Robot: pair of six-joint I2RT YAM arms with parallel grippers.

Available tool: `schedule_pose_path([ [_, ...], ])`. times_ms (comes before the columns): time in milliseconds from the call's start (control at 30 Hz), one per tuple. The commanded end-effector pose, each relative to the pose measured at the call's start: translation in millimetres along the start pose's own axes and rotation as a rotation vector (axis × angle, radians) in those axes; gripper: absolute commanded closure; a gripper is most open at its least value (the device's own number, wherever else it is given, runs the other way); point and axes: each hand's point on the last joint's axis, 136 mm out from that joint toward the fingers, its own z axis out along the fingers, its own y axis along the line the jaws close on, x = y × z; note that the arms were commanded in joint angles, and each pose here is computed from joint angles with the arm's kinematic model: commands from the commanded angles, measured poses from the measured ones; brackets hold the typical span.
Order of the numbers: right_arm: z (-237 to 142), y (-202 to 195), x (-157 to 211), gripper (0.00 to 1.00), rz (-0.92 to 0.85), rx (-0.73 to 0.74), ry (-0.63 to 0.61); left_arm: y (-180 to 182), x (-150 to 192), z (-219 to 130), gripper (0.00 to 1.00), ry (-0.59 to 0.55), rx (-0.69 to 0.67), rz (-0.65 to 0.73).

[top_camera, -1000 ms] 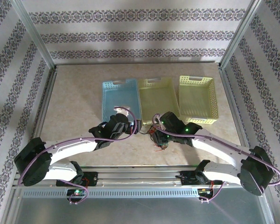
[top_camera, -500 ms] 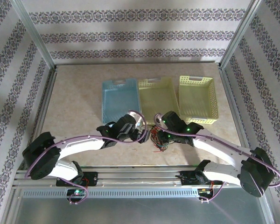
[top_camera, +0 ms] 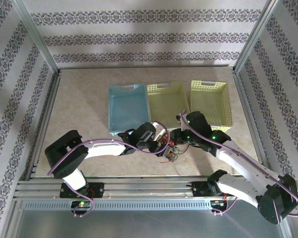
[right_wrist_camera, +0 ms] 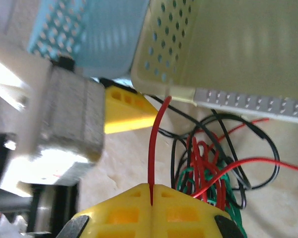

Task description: Untangle the cables

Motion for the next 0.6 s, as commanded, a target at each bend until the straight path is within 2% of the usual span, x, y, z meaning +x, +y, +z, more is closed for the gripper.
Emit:
schedule_pose_path([
  [0,-13.4,17.0,-20.5,1.00,0.076,-0.115,-0.080,-13.2,-21.2,7.3,0.01,-0.068,0.044,0.019],
  [133,-27.9,16.1,-39.7,1.00,0.152,-0.170,-0.177,-11.8,-19.5,18.2,0.02,-0.042,0.037,0.016],
  [300,-52.5,12.7,-64.5,1.00,0.241,-0.221,-0.319,-4.8,-15.2,25.6,0.19,-0.034,0.014,0.005],
  [567,-96.4,14.7,-95.5,1.00,0.306,-0.277,-0.513,3.6,-4.6,38.3,0.37,-0.003,-0.002,-0.005],
])
